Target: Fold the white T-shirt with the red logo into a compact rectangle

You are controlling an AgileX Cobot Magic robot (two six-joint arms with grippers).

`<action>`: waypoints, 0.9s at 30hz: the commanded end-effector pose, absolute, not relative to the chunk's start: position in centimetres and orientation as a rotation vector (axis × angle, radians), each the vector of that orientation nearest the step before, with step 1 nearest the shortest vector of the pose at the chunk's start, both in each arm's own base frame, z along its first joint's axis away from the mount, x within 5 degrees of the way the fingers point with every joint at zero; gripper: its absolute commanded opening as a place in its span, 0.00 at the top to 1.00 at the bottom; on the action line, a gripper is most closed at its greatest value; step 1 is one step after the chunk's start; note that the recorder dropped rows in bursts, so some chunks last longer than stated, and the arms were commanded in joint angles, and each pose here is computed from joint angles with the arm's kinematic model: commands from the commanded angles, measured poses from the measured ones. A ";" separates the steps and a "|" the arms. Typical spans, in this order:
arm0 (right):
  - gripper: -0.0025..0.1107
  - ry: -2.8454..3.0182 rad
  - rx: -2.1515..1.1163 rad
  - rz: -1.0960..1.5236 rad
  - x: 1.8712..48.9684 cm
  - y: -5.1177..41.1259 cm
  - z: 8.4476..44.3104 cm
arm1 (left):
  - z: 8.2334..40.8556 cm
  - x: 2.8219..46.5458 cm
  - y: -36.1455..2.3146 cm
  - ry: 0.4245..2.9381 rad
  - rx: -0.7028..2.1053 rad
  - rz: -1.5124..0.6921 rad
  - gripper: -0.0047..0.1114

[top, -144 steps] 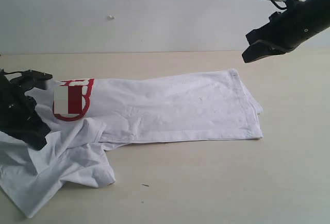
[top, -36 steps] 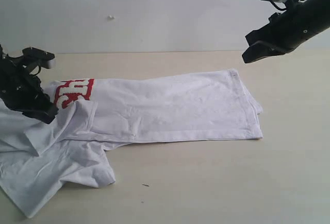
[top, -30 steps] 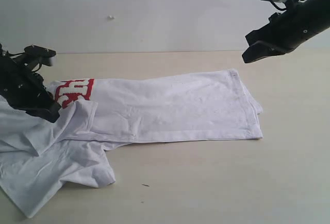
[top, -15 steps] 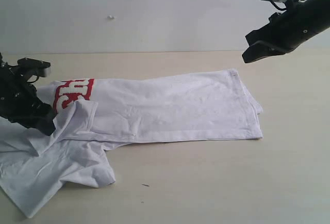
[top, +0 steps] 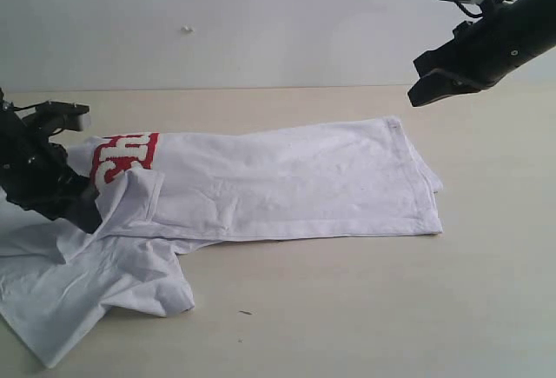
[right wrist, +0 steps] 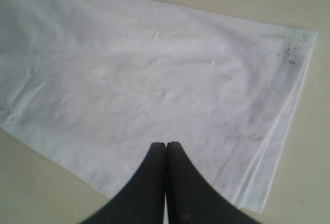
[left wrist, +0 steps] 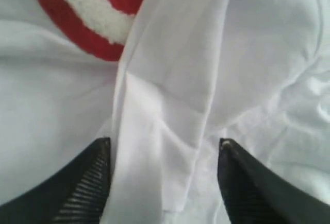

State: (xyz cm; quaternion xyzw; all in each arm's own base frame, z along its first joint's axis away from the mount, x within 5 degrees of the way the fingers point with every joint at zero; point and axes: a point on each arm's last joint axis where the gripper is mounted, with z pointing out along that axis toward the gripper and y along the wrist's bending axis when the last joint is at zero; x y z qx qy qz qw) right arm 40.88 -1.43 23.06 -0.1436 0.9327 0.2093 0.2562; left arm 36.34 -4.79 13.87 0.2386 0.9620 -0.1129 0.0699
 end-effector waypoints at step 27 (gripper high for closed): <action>0.98 2.518 -0.393 0.558 41.1 -1.5 23.2 | 17.3 37.4 -4.0 2.751 0.904 -0.147 0.96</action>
